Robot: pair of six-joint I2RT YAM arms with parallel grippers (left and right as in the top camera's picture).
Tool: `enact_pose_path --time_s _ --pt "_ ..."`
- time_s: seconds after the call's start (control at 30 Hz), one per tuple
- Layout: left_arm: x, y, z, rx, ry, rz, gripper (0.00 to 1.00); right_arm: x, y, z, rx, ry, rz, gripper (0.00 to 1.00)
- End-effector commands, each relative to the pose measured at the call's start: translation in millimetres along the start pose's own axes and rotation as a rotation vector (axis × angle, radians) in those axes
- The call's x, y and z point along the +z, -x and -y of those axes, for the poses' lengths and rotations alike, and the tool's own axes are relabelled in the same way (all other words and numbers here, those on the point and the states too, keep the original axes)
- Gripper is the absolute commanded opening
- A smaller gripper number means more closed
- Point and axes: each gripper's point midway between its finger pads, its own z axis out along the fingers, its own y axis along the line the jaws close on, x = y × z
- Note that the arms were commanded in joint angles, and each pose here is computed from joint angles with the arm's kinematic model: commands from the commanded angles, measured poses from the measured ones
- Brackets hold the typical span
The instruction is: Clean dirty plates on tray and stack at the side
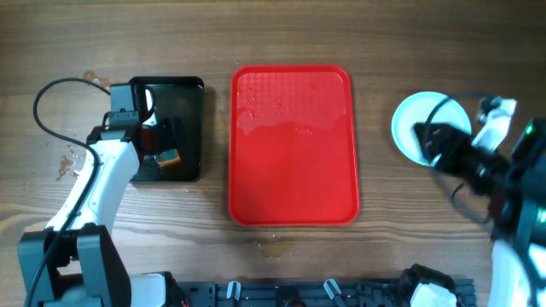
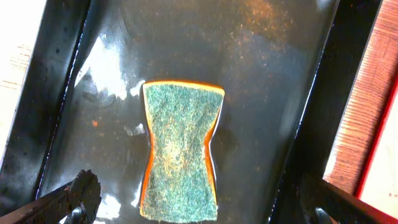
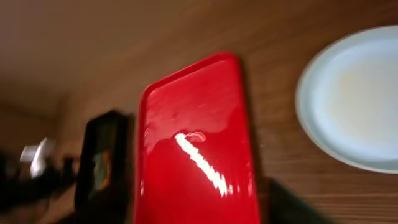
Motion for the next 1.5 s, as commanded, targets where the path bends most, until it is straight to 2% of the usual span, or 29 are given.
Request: enact_pose_path --time_s 0.0,0.07,0.17,0.23,0.27,0.37,0.43,0.5,0.57,0.6,0.73,0.83,0.93,1.07,1.33,1.37,1.47 --pt "1.1 0.1 1.2 0.009 -0.009 -0.003 1.00 -18.3 -14.1 -33.0 0.008 0.079 0.017 1.00" --pt "1.1 0.1 1.2 0.009 -0.009 -0.003 1.00 -23.2 -14.8 -34.5 0.124 0.075 0.030 1.00" --pt "1.1 0.1 1.2 0.009 -0.009 -0.003 1.00 -24.4 -4.1 -33.9 0.052 0.063 0.076 0.99" --pt "1.1 0.1 1.2 0.009 -0.009 -0.003 1.00 -40.9 6.0 -76.1 -0.291 0.222 0.168 0.99" --pt "1.1 0.1 1.2 0.009 -0.009 -0.003 1.00 -50.8 1.8 -90.1 -0.453 0.241 0.212 1.00" --pt "1.1 0.1 1.2 0.009 -0.009 -0.003 1.00 -64.9 -9.5 -93.7 -0.656 0.154 0.326 1.00" --pt "1.1 0.1 1.2 0.009 -0.009 -0.003 1.00 -66.1 -22.1 -74.8 -0.661 0.081 0.379 1.00" --pt "1.1 0.1 1.2 0.009 -0.009 -0.003 1.00 -63.0 -32.0 -62.7 -0.689 0.065 0.466 1.00" --pt "1.1 0.1 1.2 0.009 -0.009 -0.003 1.00 -45.3 -36.4 -51.1 -0.752 0.095 0.627 1.00" --pt "1.1 0.1 1.2 0.009 -0.009 -0.003 1.00 -38.1 -42.4 -44.7 -0.758 0.098 0.641 1.00" --pt "1.1 0.1 1.2 0.009 -0.009 -0.003 1.00 10.7 -71.1 -7.7 -0.748 0.090 0.617 1.00" --pt "1.1 0.1 1.2 0.009 -0.009 -0.003 1.00 26.4 -72.7 -0.6 -0.771 0.108 0.681 1.00" --pt "1.1 0.1 1.2 0.009 -0.009 -0.003 1.00 33.0 -74.8 4.4 -0.778 0.110 0.704 1.00" --pt "1.1 0.1 1.2 0.009 -0.009 -0.003 1.00 42.8 -83.3 13.3 -0.756 0.096 0.640 1.00" --pt "1.2 -0.4 1.4 0.008 -0.011 -0.005 1.00 43.6 -83.6 13.9 -0.754 0.095 0.636 1.00" --pt "-4.0 3.1 0.6 0.005 -0.009 0.014 1.00 43.6 -83.6 13.9 -0.754 0.095 0.636 1.00" --pt "-59.7 16.8 21.2 0.049 -0.074 0.185 1.00 43.6 -83.6 13.9 -0.754 0.095 0.636 1.00"
